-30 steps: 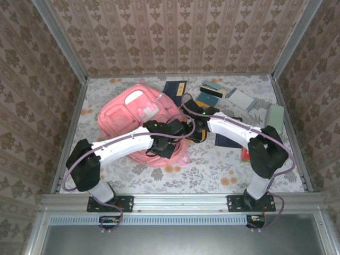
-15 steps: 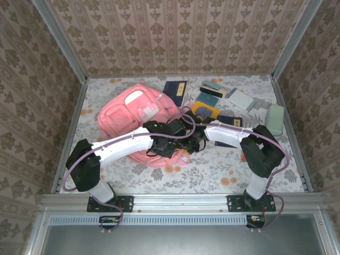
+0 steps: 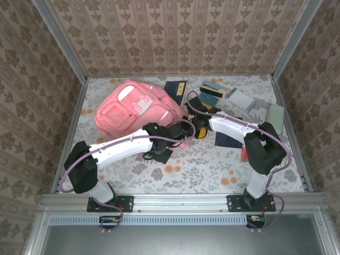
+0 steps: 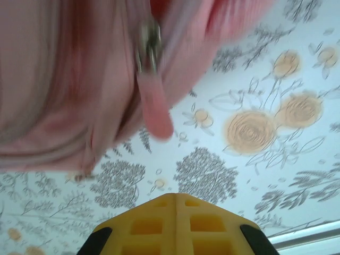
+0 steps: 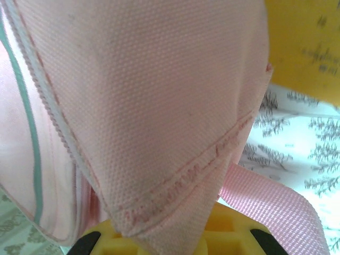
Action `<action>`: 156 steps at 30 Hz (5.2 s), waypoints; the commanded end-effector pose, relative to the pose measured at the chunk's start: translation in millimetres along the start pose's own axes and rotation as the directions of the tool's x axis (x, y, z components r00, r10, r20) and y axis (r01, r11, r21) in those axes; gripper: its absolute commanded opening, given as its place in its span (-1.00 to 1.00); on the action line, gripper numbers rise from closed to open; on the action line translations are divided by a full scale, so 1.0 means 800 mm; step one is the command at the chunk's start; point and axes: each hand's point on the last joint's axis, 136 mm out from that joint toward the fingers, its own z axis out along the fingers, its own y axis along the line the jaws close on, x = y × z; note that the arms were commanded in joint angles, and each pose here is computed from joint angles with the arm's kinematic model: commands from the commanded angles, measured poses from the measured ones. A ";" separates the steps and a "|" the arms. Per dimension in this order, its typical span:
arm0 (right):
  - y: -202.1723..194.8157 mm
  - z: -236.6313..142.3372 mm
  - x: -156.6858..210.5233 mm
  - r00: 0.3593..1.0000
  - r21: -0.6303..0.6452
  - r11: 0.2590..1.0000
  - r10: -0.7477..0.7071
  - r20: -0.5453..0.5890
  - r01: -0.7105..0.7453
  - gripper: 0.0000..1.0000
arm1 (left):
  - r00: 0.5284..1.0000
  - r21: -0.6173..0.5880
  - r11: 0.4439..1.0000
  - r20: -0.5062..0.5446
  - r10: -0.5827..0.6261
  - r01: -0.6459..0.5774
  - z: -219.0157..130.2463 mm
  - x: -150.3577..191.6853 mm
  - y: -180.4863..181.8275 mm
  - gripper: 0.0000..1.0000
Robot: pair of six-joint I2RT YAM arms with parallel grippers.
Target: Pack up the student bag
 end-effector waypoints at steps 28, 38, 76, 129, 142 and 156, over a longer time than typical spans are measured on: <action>0.065 -0.012 -0.005 0.994 -0.213 0.973 -0.079 0.075 0.094 -1.00 | 0.636 0.781 0.465 0.114 -0.763 0.417 -0.038 -0.078 0.051 -0.13; 0.069 -0.014 0.002 0.994 -0.212 0.972 -0.087 0.070 0.101 -1.00 | 0.684 0.735 0.512 0.090 -0.724 0.444 -0.002 -0.086 0.040 -0.17; 0.070 -0.011 0.005 0.994 -0.212 0.972 -0.090 0.064 0.101 -1.00 | 0.705 0.746 0.485 0.031 -0.709 0.455 0.029 -0.081 0.039 -0.47; 0.028 -0.034 -0.003 0.990 -0.169 0.979 -0.099 0.098 0.114 -0.81 | 0.454 0.047 0.456 0.052 -0.889 0.889 0.067 0.056 0.300 -1.00; 0.102 -0.066 0.032 0.881 -0.068 0.889 -0.434 0.187 0.453 -0.11 | 0.647 0.341 0.622 0.049 -0.761 0.705 0.038 0.007 0.183 -1.00; 0.177 0.003 0.150 0.632 -0.224 0.599 -0.765 0.124 0.769 -0.23 | 0.676 0.431 0.634 0.071 -0.734 0.642 0.022 -0.013 0.154 -1.00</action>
